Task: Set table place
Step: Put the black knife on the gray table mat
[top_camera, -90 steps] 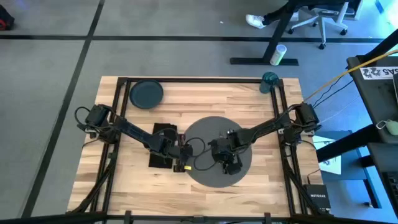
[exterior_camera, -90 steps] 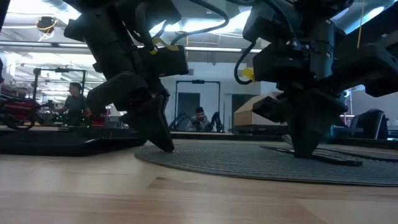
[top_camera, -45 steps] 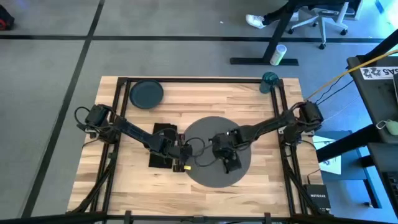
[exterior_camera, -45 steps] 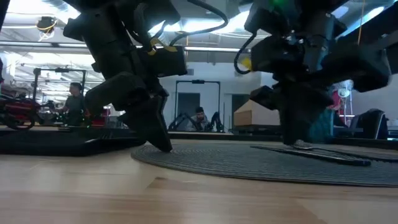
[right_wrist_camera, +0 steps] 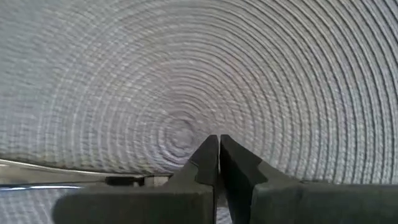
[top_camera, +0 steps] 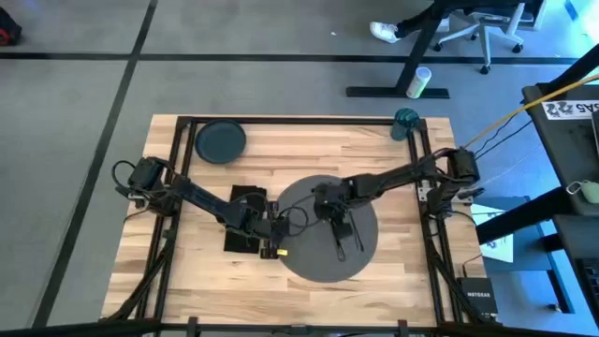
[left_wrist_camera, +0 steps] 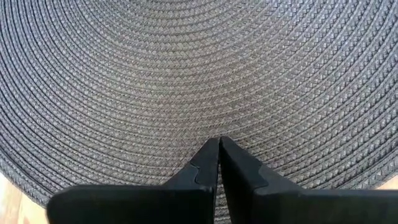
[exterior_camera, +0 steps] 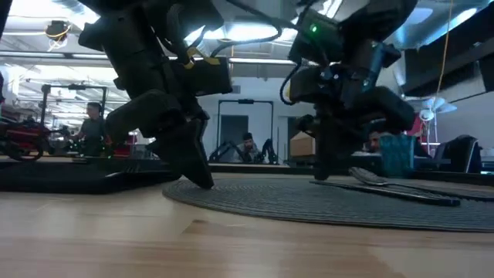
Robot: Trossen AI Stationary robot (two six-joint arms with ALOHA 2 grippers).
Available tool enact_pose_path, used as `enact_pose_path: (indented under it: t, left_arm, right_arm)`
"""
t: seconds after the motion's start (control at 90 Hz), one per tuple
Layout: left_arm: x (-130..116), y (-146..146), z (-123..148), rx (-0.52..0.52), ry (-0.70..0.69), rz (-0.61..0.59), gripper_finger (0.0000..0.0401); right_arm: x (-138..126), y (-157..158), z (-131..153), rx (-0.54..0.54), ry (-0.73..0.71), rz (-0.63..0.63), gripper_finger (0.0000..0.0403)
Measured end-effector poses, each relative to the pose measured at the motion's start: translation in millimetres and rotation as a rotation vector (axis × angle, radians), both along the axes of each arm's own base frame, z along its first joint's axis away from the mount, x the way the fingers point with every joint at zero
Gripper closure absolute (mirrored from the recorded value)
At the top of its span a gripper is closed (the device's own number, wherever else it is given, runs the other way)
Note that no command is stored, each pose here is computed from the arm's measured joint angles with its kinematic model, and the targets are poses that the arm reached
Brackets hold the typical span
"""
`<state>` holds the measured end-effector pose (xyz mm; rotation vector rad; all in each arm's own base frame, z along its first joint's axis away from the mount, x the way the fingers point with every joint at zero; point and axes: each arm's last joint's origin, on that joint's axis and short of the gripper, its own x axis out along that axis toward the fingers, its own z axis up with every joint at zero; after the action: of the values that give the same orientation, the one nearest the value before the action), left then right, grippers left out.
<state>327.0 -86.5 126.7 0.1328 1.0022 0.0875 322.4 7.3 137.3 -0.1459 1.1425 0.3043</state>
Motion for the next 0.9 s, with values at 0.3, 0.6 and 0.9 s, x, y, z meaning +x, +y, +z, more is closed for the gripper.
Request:
enact_pose_path:
  t: [0.3, 0.6, 0.9]
  left_arm:
    - [-0.3, -0.3, -0.1, 0.0, 0.003, 0.0, 0.0401]
    - [-1.6, -1.8, -0.6, 0.001, 0.013, 0.003, 0.0401]
    - [-1.8, -1.7, -0.7, 0.0, 0.015, 0.004, 0.0401]
  right_arm:
    - [-5.2, -3.0, -2.0, 0.002, 0.053, 0.021, 0.0403]
    - [-8.5, -2.9, -4.3, -0.002, 0.079, 0.019, 0.0403]
    - [-8.0, -2.8, -3.7, -0.003, 0.072, 0.019, 0.0403]
